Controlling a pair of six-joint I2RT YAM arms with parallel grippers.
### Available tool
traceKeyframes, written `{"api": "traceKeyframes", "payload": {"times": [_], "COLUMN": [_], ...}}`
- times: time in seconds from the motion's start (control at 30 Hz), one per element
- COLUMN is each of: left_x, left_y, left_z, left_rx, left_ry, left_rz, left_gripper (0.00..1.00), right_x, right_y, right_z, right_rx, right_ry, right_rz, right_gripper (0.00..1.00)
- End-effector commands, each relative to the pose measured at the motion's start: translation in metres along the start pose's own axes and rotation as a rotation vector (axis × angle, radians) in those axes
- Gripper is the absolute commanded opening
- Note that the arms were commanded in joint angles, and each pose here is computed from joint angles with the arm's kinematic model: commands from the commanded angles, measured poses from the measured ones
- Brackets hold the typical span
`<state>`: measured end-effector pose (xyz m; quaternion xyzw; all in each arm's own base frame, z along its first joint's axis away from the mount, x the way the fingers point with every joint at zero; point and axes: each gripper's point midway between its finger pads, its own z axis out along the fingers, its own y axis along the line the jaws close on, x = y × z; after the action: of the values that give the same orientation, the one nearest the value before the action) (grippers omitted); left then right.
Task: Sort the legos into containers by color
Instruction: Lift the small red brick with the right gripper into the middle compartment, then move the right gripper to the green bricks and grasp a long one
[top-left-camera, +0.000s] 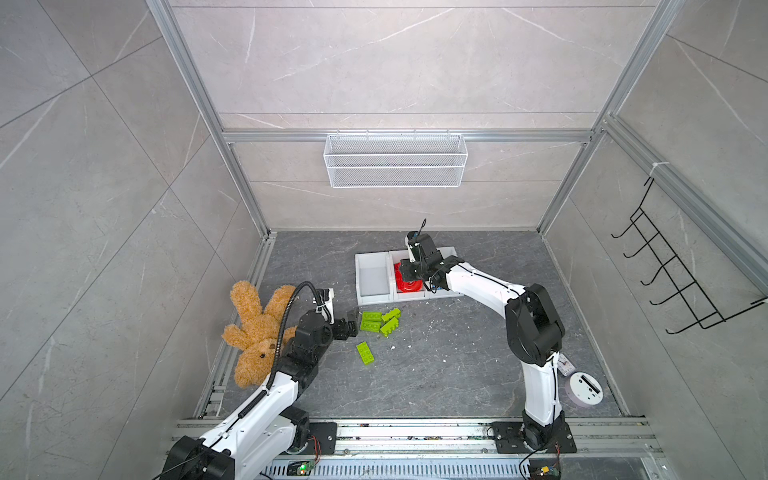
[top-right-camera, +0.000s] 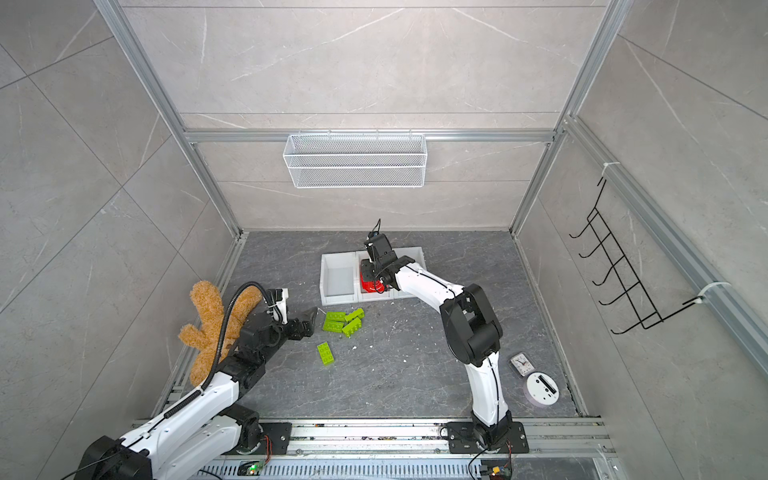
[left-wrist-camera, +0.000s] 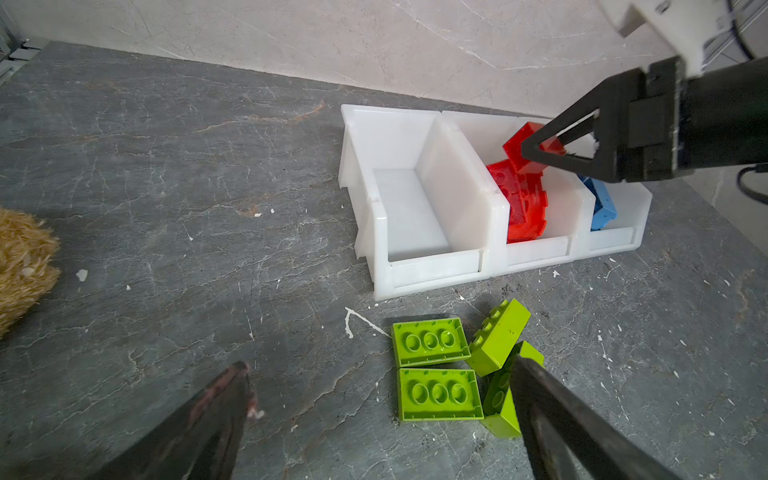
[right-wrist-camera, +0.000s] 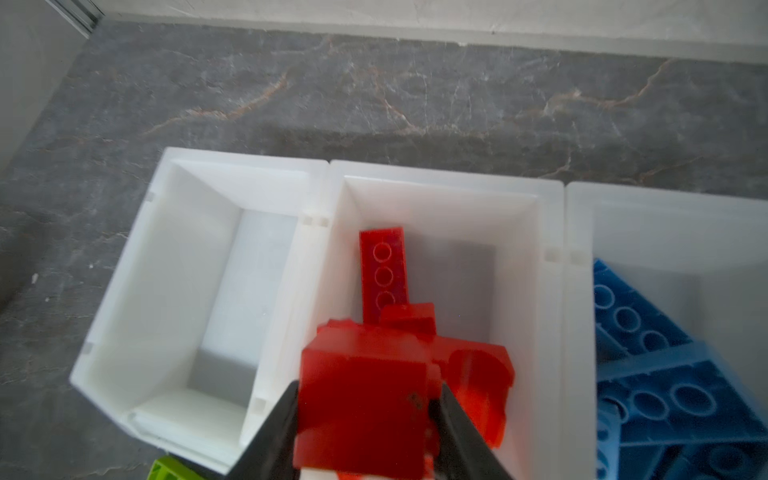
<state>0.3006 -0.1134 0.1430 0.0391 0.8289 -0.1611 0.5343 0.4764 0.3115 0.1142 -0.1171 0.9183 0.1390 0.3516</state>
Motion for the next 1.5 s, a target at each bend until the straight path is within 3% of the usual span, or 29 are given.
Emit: {"api": "traceKeyframes", "payload": {"times": [0.0,0.13,0.23,0.4,0.5,0.67,0.83,1.03,1.47], "left_x": [-0.014,-0.014,-0.014,-0.017,-0.019,-0.020,-0.020,-0.020,-0.019], "left_y": [-0.004,-0.004,-0.004,-0.005,-0.005,-0.004,-0.003,0.002,-0.002], "left_z": [-0.001,-0.001,-0.002,-0.004,-0.006,-0.008,-0.009,-0.010,-0.008], "left_rx": [0.017,0.015,0.016,0.019,0.021,0.013,0.006,-0.016,0.000], "left_ry": [-0.043,-0.043,-0.043,-0.052,-0.058,-0.066,-0.071,-0.076,-0.060], "left_rz": [0.003,0.004,0.004,0.001,0.002,0.002,0.001,0.001,-0.001], "left_gripper": [1.00,1.00,1.00,1.00,1.00,1.00,0.99,1.00,1.00], "right_x": [0.005,0.005,-0.005,-0.028,-0.030,-0.006,0.067,0.144,0.176], "right_y": [-0.002,-0.006,-0.003,0.006,0.012,0.036,0.070,0.102,0.100], "right_z": [0.012,0.013,0.001,-0.040,-0.061,-0.090,-0.093,-0.077,-0.047], "right_rx": [-0.007,-0.004,-0.015,-0.061,-0.091,-0.160,-0.226,-0.255,-0.203], "right_ry": [0.037,0.043,0.011,-0.069,-0.077,-0.052,0.069,0.199,0.299], "right_rz": [0.015,0.024,0.023,0.009,0.004,-0.051,-0.096,-0.232,-0.391], "right_gripper": [0.31,0.38,0.50,0.64,0.77,0.77,0.77,0.88,0.91]}}
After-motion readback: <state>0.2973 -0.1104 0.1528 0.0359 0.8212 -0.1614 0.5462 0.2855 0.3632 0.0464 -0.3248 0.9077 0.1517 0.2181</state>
